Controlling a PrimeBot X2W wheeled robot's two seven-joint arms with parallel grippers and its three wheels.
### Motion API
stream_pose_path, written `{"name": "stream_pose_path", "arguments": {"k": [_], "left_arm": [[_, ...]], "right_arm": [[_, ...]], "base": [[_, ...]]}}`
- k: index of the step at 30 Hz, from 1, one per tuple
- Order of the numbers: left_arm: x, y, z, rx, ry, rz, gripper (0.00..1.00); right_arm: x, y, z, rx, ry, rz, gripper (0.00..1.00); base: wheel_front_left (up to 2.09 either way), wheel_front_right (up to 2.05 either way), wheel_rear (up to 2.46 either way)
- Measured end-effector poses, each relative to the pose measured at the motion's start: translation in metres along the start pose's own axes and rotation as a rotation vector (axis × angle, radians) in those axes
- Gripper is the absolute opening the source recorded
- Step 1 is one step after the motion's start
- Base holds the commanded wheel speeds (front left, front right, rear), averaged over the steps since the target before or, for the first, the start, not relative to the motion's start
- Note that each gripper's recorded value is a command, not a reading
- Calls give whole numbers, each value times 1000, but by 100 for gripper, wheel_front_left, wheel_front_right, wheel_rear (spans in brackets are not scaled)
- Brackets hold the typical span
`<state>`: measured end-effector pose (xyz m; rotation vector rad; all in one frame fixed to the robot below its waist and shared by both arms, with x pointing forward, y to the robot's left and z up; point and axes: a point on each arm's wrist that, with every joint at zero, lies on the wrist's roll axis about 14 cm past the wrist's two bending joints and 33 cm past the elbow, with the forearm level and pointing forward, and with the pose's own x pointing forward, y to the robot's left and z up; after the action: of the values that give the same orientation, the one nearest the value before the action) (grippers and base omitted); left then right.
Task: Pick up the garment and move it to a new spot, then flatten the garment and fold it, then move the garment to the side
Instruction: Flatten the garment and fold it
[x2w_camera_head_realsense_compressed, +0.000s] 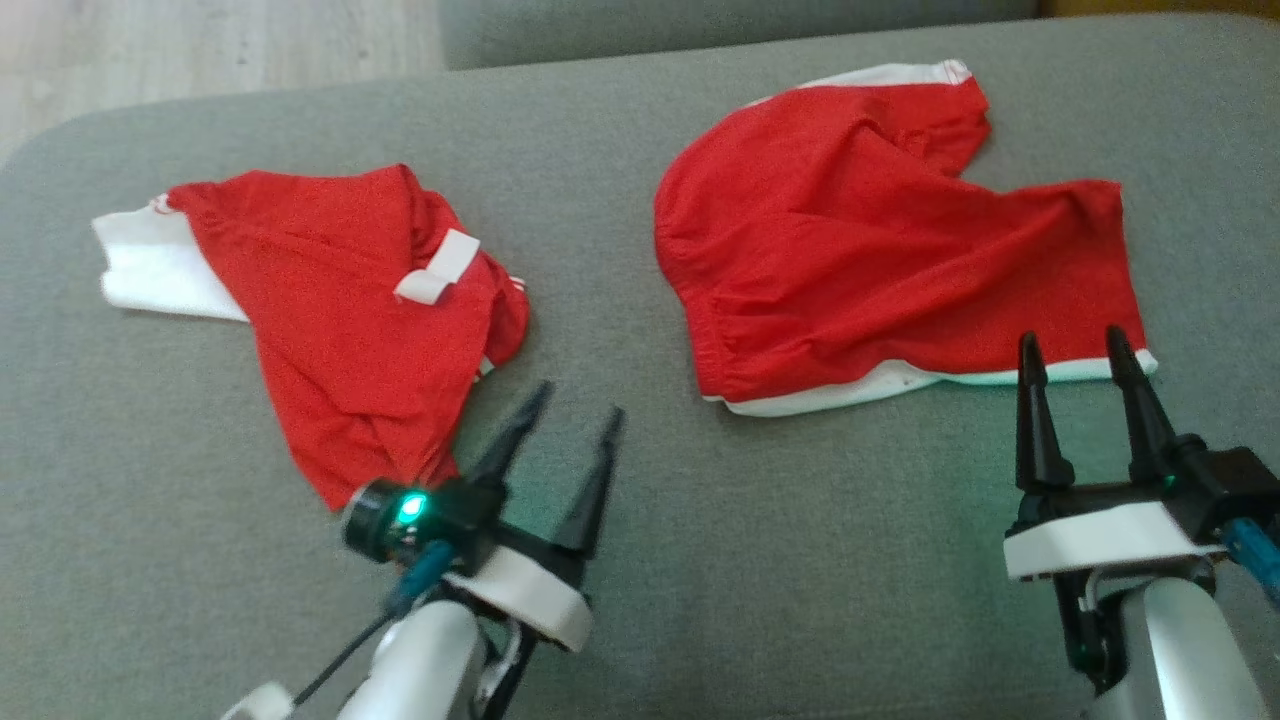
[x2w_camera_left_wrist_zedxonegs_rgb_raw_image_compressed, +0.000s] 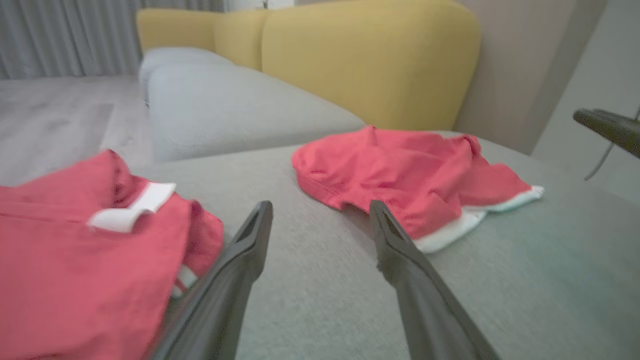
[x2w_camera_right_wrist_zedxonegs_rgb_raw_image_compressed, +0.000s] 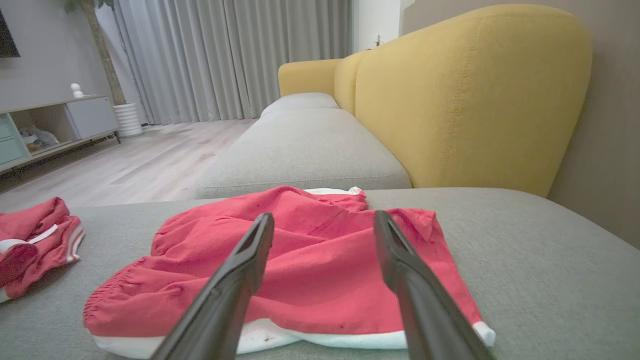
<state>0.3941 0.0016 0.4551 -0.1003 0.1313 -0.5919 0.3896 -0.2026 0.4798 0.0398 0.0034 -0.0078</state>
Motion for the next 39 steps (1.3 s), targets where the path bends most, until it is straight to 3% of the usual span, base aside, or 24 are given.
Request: {"name": "stream_pose_path", "arguments": {"k": [5,15,27,28,29,39], "left_arm": [[21,-25,-27,47,124,-131,100],[51,-48,-61,81,239,-275,100],[73,-69,-66,73,224,-383,100],[74,-70,-66,73,221,-388,44],[75,-71,-65,72,219,-393,3],[72,-57,-48,94,165,-348,0]], "right_arm": [[4,-9,-4,-3,10,-27,100],[3,-32,-14,-10,41,-91,100],[0,-50,-15,-21,51,-146,100],[0,-51,-15,-20,51,-149,100],[0,-52,-16,-21,53,-152,100],[-4,-63,-33,-42,121,-182,100]], "base": [[0,0,0],[0,0,0],[0,0,0],[0,0,0],[0,0,0],[0,0,0]]}}
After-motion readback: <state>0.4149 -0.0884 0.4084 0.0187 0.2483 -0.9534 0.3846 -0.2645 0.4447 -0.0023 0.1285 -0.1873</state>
